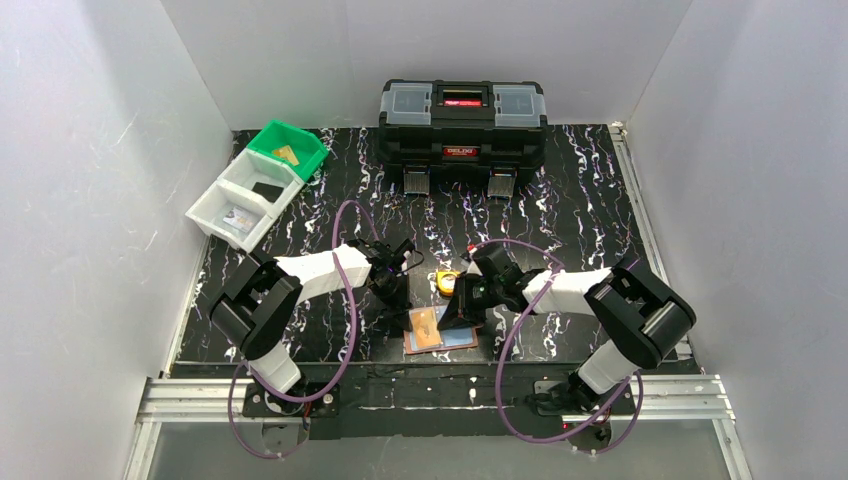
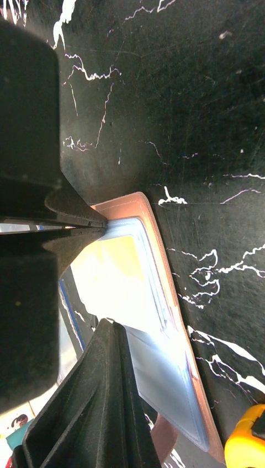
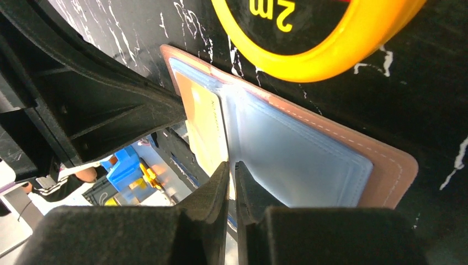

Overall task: Take the credit cards out of the card holder
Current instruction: Remove the credit card from the card holder.

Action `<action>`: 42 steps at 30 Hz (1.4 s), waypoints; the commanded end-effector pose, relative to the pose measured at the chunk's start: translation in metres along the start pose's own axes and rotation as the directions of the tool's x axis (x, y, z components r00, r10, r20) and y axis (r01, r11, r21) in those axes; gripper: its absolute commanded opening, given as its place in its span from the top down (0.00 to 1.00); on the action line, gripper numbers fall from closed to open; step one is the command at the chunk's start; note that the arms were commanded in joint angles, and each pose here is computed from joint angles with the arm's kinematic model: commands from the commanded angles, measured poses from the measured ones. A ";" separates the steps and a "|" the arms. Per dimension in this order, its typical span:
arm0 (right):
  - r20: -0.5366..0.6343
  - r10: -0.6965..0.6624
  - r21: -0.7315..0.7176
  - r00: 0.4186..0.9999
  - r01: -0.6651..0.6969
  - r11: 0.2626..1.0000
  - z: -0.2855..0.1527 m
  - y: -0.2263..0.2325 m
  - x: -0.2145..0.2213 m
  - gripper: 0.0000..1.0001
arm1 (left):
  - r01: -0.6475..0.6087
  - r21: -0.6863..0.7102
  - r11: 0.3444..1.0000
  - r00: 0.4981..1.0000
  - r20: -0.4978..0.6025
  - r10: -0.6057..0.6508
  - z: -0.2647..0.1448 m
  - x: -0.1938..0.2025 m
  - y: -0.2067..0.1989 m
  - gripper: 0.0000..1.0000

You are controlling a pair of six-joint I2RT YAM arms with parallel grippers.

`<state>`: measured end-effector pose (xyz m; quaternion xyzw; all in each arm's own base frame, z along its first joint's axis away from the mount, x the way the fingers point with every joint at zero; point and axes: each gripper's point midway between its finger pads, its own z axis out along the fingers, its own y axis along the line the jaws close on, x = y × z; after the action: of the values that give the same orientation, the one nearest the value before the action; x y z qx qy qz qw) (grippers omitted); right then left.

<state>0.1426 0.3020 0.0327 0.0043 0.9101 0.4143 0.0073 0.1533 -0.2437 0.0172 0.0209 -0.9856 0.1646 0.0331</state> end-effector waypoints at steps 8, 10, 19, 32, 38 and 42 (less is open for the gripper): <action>-0.027 -0.015 -0.056 1.000 0.014 0.998 0.008 0.014 0.000 0.77 | -0.003 -0.166 0.986 0.999 -0.036 -0.003 0.025 0.013 0.044 1.00; -0.029 -0.017 -0.057 0.999 0.016 0.998 0.009 0.015 0.000 0.76 | -0.002 -0.166 0.986 0.999 -0.036 -0.004 0.025 0.013 0.044 1.00; -0.049 -0.026 -0.067 0.998 0.023 0.997 0.014 0.021 0.004 0.76 | -0.001 -0.160 0.987 0.999 -0.041 -0.005 0.027 0.012 0.042 1.00; -0.018 -0.048 -0.046 0.999 0.047 0.998 0.007 0.020 0.003 0.97 | -0.007 -0.193 0.981 0.999 -0.043 -0.001 0.027 0.013 0.049 1.00; 0.002 -0.052 -0.023 0.999 0.052 0.998 0.003 0.014 0.003 0.99 | -0.010 -0.213 0.977 0.999 -0.047 0.000 0.027 0.015 0.055 1.00; 0.010 -0.044 -0.015 0.999 0.044 0.999 0.001 0.010 0.002 0.99 | -0.010 -0.221 0.975 0.999 -0.049 -0.001 0.026 0.015 0.059 1.00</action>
<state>0.1357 0.3080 0.0313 -0.0075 0.9105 0.4134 0.0004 0.1534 -0.2434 0.0165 0.0195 -0.9852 0.1658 0.0391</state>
